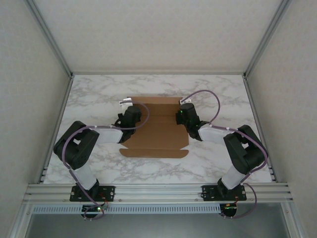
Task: Fold the paper box
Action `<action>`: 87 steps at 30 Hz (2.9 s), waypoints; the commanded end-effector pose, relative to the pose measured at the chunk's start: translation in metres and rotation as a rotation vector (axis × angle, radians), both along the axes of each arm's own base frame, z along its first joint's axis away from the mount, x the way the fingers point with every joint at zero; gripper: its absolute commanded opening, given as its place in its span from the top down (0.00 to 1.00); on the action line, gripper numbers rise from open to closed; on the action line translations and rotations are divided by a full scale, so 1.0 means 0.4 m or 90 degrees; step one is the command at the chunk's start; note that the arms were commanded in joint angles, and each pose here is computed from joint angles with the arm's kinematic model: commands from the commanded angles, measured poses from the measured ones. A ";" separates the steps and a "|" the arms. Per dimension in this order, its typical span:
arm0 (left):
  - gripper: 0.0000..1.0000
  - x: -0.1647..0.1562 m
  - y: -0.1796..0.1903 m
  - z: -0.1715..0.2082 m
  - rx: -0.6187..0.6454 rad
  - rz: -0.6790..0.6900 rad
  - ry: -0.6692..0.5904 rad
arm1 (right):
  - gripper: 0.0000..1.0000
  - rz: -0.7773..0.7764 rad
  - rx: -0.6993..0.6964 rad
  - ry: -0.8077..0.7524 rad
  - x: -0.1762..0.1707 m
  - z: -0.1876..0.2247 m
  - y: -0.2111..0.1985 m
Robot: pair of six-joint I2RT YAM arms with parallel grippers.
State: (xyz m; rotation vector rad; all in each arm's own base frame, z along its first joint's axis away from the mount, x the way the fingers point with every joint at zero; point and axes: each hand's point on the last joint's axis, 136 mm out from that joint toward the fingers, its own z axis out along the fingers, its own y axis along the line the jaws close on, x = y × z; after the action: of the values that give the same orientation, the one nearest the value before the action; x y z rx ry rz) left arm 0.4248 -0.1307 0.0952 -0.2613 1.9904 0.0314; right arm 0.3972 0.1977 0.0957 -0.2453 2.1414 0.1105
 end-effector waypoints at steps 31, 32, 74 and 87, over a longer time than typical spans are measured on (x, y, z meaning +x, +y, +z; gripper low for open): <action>0.40 -0.164 0.004 0.172 -0.252 -0.146 -0.107 | 1.00 -0.049 -0.037 0.000 -0.026 -0.002 -0.061; 0.40 -0.174 0.000 0.191 -0.259 -0.160 -0.119 | 1.00 -0.050 -0.037 0.000 -0.026 -0.002 -0.062; 0.36 -0.146 0.030 0.053 -0.344 -0.083 -0.031 | 1.00 -0.071 -0.048 0.017 -0.070 -0.083 -0.067; 0.34 -0.234 0.064 0.127 -0.239 -0.106 -0.095 | 1.00 -0.094 -0.044 0.001 -0.054 -0.043 -0.072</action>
State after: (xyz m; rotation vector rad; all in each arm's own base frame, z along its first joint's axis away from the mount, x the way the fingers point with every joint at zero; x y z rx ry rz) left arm 0.3388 -0.1032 0.1760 -0.3821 1.7527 -0.5630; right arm 0.3811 0.1818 0.0913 -0.1365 2.1044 0.0293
